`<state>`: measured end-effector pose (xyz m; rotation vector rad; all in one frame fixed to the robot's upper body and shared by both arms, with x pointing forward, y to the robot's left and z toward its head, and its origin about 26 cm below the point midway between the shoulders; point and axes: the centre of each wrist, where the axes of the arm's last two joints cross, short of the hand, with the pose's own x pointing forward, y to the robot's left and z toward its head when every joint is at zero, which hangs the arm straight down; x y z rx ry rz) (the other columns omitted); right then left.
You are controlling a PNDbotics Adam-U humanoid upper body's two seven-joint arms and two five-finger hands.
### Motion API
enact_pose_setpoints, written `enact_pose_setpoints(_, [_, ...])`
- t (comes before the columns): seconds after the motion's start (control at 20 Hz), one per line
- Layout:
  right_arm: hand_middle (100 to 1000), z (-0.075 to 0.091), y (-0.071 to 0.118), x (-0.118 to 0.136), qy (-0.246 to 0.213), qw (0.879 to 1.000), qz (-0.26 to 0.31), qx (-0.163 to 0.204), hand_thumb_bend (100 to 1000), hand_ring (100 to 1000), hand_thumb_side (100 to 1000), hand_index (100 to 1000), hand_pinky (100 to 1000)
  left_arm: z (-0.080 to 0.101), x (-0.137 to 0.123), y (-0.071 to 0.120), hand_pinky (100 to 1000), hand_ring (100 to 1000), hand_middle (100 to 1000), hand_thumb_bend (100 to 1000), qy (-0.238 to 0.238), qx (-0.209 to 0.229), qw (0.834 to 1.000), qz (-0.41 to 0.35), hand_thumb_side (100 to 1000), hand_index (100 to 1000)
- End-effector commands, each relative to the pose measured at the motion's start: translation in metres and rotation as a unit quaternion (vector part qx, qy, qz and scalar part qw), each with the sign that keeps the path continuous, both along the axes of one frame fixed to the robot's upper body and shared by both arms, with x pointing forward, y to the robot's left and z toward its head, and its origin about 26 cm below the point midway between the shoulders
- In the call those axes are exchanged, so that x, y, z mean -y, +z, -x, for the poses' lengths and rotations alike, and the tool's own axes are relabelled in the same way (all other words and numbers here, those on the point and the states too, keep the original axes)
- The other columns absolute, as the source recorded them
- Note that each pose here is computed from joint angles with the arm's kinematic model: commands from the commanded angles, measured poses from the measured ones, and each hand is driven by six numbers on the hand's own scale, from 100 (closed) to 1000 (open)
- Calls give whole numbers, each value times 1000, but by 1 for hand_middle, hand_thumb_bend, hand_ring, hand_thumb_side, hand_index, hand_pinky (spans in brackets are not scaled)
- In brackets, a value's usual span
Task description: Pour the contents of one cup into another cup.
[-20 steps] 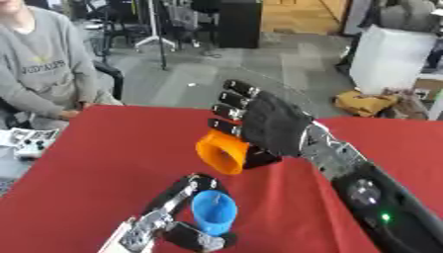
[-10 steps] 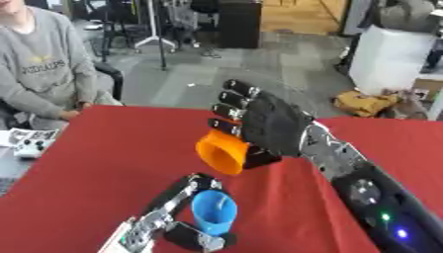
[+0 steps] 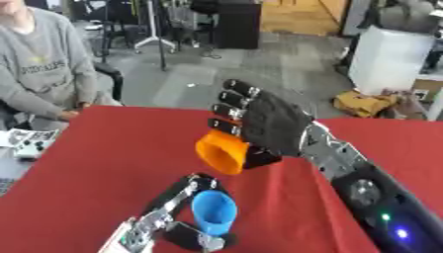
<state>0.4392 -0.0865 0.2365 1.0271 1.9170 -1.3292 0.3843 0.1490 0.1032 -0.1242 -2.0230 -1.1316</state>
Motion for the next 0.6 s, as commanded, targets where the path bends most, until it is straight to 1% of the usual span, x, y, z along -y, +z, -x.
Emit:
enact_pose_setpoints(0.05, [318, 4, 19, -2, 169, 986, 6, -4, 124, 590, 618, 502, 653, -2, -3, 10, 276, 336, 308, 503, 2, 15, 1000, 2, 100, 582])
enact_pose_setpoints(0.1, [334, 5, 21, -3, 169, 986, 6, 2, 155, 633, 631, 517, 658, -2, -3, 10, 276, 336, 308, 504, 2, 15, 1000, 2, 100, 582])
enact_pose_setpoints(0.15, [335, 7, 23, -4, 170, 985, 6, 9, 152, 638, 630, 517, 659, -2, -3, 10, 276, 336, 308, 505, 2, 15, 1000, 2, 100, 582])
enact_pose_setpoints(0.25, [332, 9, 23, -5, 170, 985, 5, 15, 145, 630, 627, 515, 660, -2, -3, 10, 277, 336, 308, 505, 2, 15, 1000, 2, 100, 582])
enact_pose_setpoints(0.6, [332, 8, 21, -4, 165, 986, 5, 15, 143, 631, 626, 514, 662, -2, -3, 9, 277, 336, 308, 507, 1, 14, 1000, 1, 100, 582])
